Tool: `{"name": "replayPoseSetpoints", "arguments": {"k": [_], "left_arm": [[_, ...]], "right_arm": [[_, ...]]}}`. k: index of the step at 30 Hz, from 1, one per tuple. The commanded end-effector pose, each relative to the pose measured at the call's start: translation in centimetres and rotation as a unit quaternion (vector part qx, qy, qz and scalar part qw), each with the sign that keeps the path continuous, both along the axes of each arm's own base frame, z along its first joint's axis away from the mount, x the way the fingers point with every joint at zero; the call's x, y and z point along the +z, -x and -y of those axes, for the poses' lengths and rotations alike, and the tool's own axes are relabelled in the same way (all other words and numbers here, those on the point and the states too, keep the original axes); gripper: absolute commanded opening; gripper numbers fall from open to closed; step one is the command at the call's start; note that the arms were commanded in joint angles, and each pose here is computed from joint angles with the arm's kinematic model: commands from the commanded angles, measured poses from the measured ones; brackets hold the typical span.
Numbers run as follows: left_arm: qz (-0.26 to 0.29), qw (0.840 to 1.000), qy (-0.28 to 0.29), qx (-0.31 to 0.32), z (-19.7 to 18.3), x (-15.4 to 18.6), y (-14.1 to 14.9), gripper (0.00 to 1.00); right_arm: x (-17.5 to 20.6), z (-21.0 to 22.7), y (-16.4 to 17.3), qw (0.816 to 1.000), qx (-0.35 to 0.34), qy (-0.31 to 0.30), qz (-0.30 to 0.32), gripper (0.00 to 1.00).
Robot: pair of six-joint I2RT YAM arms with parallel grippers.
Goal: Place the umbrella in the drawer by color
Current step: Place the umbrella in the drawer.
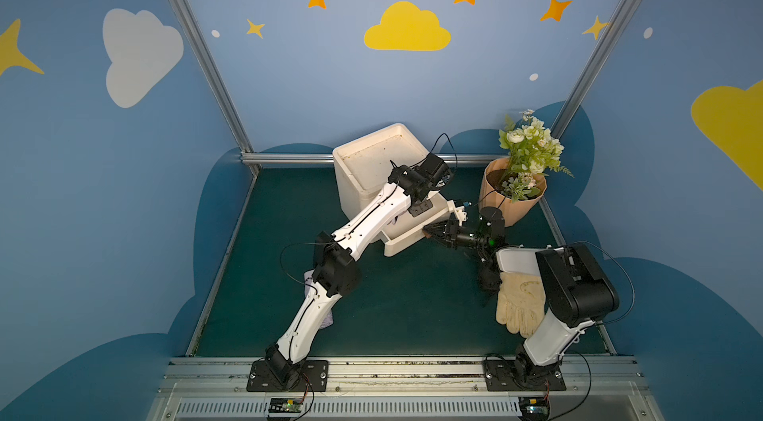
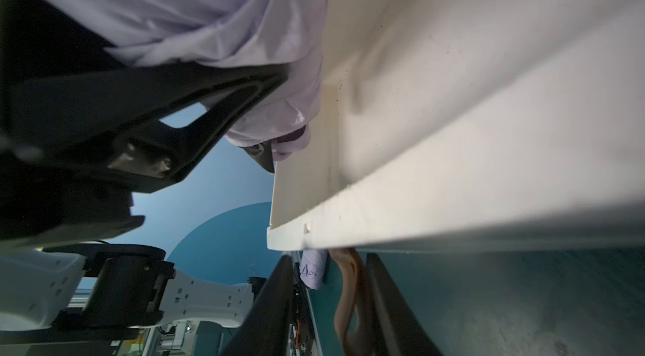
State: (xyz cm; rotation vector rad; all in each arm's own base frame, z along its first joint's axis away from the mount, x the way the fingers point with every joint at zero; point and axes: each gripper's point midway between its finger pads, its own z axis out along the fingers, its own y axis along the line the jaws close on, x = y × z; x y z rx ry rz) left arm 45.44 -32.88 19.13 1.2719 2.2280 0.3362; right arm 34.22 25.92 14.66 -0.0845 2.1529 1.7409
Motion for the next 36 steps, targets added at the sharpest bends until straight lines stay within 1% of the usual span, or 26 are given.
{"name": "replayPoseSetpoints", "arguments": {"k": [1,3,6,8,12,15,21,27,30,34,35,36], "left_arm": [[0.032,0.999,0.008,0.003,0.0,1.5,-1.2,0.36],[0.043,0.999,0.0,0.006,-0.1,1.6,-1.7,0.39],[0.056,0.998,-0.017,0.006,-0.3,1.5,-2.2,0.44],[0.064,0.998,-0.026,0.007,-0.5,1.6,-2.5,0.5],[0.072,0.997,-0.03,0.006,-0.6,1.7,-2.8,0.56],[0.077,0.997,-0.03,0.006,-0.5,2.1,-2.9,0.63],[0.084,0.996,-0.038,0.005,-0.7,2.4,-2.9,0.7],[0.087,0.996,-0.028,0.005,-0.6,3.2,-2.7,0.77],[0.089,0.996,-0.012,0.007,-0.6,4.2,-2.3,0.79],[0.088,0.995,0.035,0.009,-0.4,6.9,-1.0,0.83],[0.089,0.995,0.046,0.011,-0.5,7.8,-0.7,0.84],[0.089,0.994,0.058,0.014,-0.7,8.6,-0.2,0.85]], "right_arm": [[0.0,-0.4,0.2,1.0,0.011,-0.005,0.008,0.27],[0.0,-0.4,0.3,1.0,0.011,-0.005,0.008,0.21],[0.0,-0.4,0.5,1.0,0.012,-0.004,0.008,0.1],[-0.1,-0.4,0.5,1.0,0.012,-0.004,0.007,0.03],[-0.3,-0.4,0.7,1.0,0.012,-0.002,0.006,0.02],[-0.3,-0.4,0.8,1.0,0.012,-0.001,0.006,0.02],[-0.4,-0.3,0.7,1.0,0.009,0.01,0.008,0.02],[-0.3,-0.2,0.7,1.0,0.011,0.016,0.011,0.02],[-0.2,-0.2,0.7,1.0,0.011,0.018,0.012,0.02],[-0.2,-0.3,0.6,1.0,0.013,0.018,0.013,0.03],[-0.2,-0.3,0.5,1.0,0.013,0.018,0.014,0.05],[-0.2,-0.3,0.5,1.0,0.013,0.018,0.013,0.1]]}}
